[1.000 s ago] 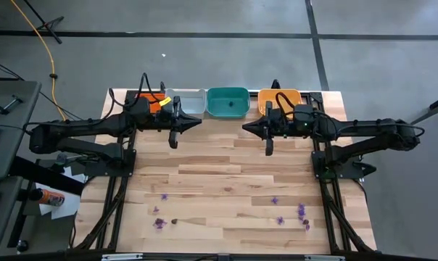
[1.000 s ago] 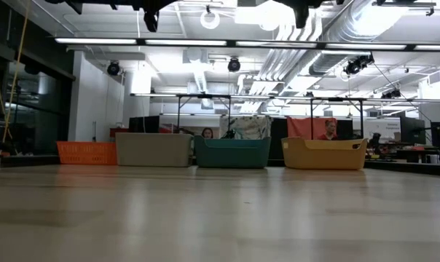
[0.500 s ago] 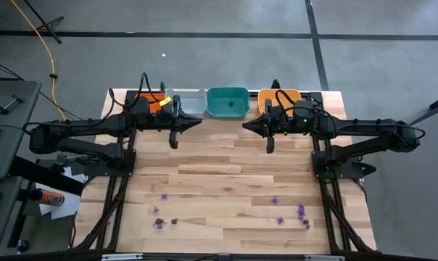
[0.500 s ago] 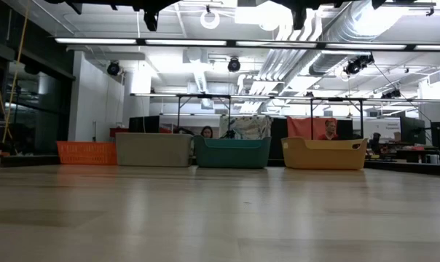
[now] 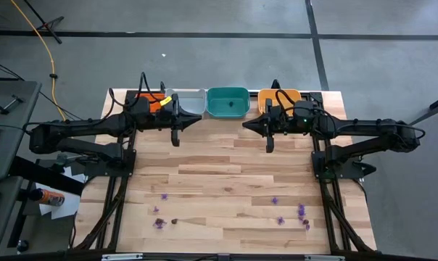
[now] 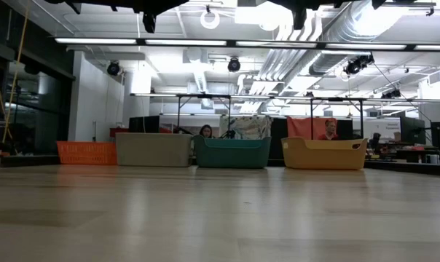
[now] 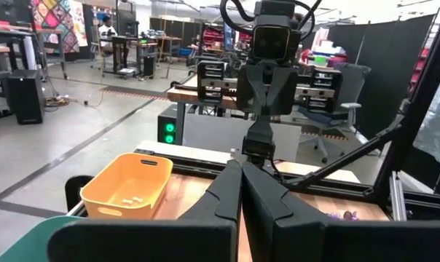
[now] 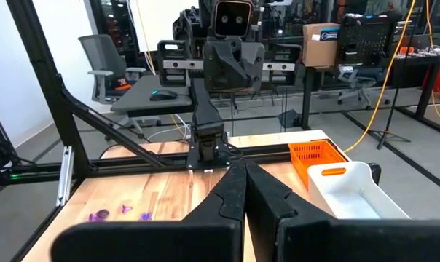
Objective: Sort Halloween decoration
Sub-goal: Put the black skull into the green bin
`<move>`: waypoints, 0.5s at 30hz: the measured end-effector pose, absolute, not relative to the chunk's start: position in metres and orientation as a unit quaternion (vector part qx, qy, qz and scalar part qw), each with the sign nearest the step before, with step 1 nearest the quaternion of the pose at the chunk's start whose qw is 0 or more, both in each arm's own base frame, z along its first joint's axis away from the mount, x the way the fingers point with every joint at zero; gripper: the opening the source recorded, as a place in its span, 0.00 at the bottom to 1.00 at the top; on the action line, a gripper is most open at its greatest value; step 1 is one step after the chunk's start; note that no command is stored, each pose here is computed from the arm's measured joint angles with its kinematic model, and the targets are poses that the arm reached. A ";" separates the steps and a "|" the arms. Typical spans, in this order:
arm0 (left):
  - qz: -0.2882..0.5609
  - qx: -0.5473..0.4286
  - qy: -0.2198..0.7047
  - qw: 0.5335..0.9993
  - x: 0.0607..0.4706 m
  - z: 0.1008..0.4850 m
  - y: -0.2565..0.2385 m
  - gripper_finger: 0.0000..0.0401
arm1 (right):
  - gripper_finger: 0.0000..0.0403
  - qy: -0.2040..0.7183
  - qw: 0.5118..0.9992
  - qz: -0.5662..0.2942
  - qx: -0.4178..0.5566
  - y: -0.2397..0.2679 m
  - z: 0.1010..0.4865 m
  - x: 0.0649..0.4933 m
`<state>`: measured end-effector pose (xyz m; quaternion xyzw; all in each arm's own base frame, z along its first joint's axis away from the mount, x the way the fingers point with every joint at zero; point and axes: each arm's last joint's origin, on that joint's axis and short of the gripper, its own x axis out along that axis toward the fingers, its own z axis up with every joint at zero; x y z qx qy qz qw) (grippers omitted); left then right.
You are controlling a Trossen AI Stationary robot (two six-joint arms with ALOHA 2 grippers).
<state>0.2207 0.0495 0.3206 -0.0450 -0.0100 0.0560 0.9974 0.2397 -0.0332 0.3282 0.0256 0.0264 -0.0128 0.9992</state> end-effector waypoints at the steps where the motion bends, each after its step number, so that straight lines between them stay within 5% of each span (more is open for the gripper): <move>1: 0.056 -0.045 -0.010 0.997 0.221 0.321 0.049 0.00 | 0.00 0.026 0.999 -0.013 0.026 -0.033 0.328 0.240; 15: 0.056 -0.049 -0.010 0.997 0.221 0.321 0.049 0.00 | 0.00 0.026 0.997 -0.015 0.070 -0.033 0.328 0.240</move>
